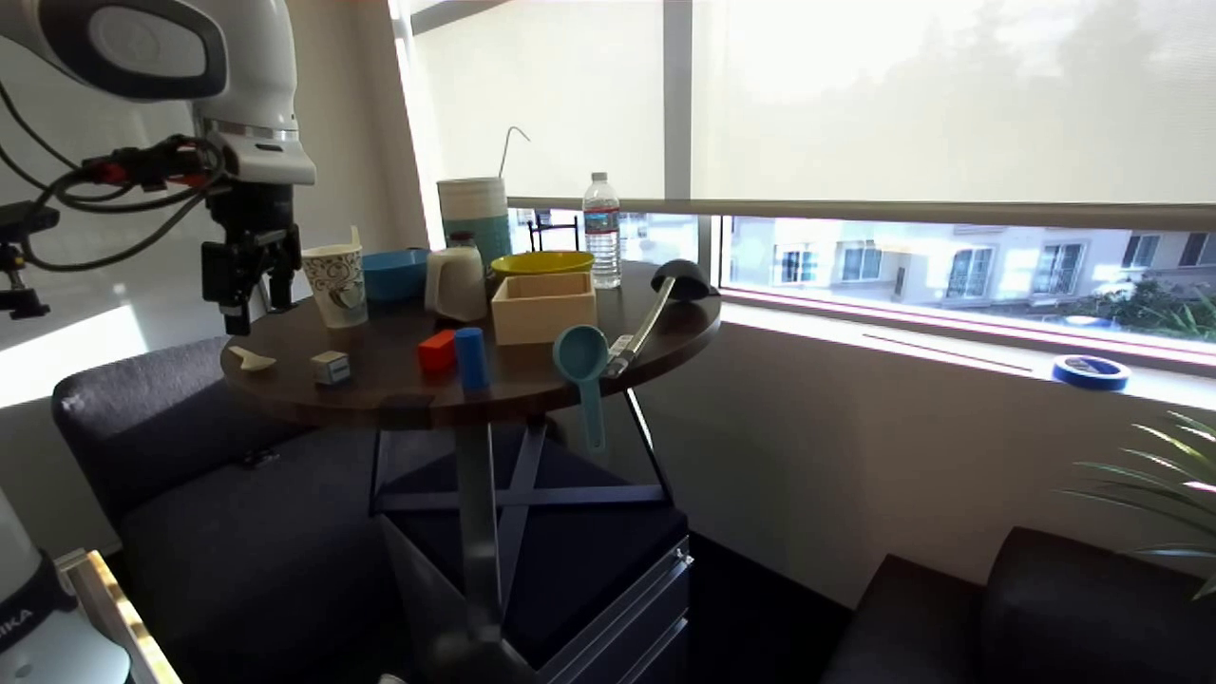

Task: Pick up the plastic fork and put it in the paper cup, pick up the plastic spoon and put it in the paper cup

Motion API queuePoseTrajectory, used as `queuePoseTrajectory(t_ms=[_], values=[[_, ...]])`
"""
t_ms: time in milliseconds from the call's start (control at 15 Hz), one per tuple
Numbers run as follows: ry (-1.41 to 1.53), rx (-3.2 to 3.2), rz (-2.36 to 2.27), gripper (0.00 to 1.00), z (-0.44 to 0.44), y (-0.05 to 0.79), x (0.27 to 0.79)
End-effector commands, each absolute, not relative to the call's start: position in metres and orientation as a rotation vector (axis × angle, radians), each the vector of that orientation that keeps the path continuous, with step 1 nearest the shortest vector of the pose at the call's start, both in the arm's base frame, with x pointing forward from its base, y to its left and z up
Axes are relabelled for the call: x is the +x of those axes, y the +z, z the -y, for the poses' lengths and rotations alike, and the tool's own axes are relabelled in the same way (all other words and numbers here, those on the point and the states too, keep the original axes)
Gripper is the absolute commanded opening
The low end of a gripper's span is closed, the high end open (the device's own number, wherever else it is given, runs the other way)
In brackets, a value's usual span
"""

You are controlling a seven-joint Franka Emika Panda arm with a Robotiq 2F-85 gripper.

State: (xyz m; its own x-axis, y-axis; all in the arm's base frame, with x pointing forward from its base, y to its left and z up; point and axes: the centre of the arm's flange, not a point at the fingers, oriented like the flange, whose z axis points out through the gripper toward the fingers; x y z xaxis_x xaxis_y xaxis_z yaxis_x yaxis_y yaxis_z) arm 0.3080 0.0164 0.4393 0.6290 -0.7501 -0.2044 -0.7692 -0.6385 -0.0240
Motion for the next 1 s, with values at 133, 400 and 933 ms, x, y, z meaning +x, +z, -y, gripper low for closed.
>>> queuePoseTrajectory(t_ms=[133, 400, 933], values=[[0.431, -2.626, -1.374, 1.0, -0.029, 0.423, 0.303], [0.541, -2.494, -1.308, 1.0, -0.036, 0.403, 0.298], [0.467, -2.352, -1.359, 0.99, -0.041, 0.387, 0.308]])
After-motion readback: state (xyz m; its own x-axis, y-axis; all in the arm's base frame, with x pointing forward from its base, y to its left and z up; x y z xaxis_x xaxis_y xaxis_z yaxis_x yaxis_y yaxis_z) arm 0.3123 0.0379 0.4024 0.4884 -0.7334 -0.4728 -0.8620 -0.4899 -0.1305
